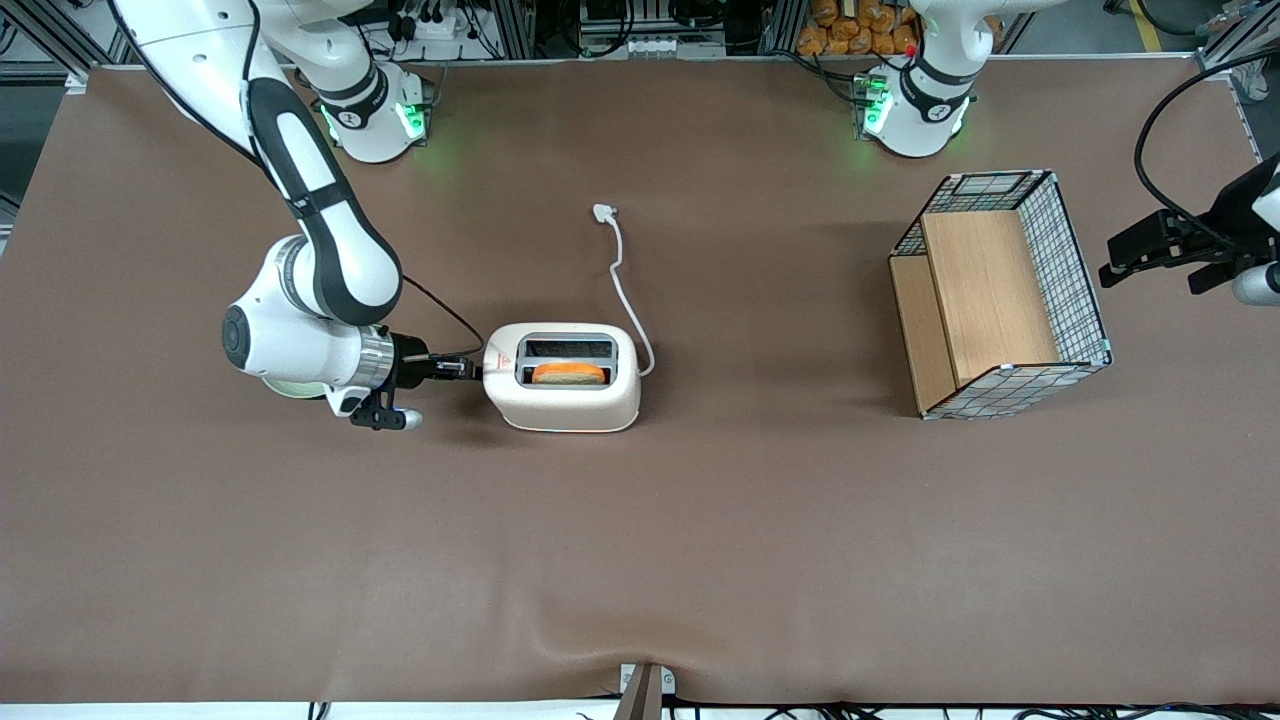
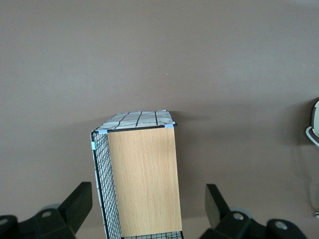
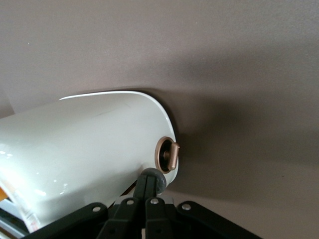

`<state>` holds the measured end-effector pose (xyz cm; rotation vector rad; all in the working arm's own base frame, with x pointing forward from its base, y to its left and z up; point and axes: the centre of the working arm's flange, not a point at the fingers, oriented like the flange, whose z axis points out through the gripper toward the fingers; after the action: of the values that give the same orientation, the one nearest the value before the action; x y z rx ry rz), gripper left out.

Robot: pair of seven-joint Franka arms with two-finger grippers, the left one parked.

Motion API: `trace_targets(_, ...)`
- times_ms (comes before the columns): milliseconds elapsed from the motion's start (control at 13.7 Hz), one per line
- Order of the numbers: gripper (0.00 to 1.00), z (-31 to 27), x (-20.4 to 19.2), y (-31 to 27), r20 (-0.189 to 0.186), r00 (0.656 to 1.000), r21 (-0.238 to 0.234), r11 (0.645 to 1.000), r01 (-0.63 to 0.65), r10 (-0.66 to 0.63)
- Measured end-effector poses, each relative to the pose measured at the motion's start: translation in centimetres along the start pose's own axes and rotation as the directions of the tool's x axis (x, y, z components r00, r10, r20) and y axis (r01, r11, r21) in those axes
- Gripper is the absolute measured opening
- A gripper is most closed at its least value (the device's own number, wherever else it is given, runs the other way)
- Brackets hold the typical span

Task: Press toaster button with right arm
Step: 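Hold the right gripper pressed against the toaster lever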

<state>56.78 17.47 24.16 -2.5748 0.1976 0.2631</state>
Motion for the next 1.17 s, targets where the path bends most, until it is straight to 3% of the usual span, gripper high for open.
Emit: trace_targets(1171, 0.01, 0.30, 0.08, 0.57, -0.012, 1.000, 0.002, 1.000, -0.017, 0.017)
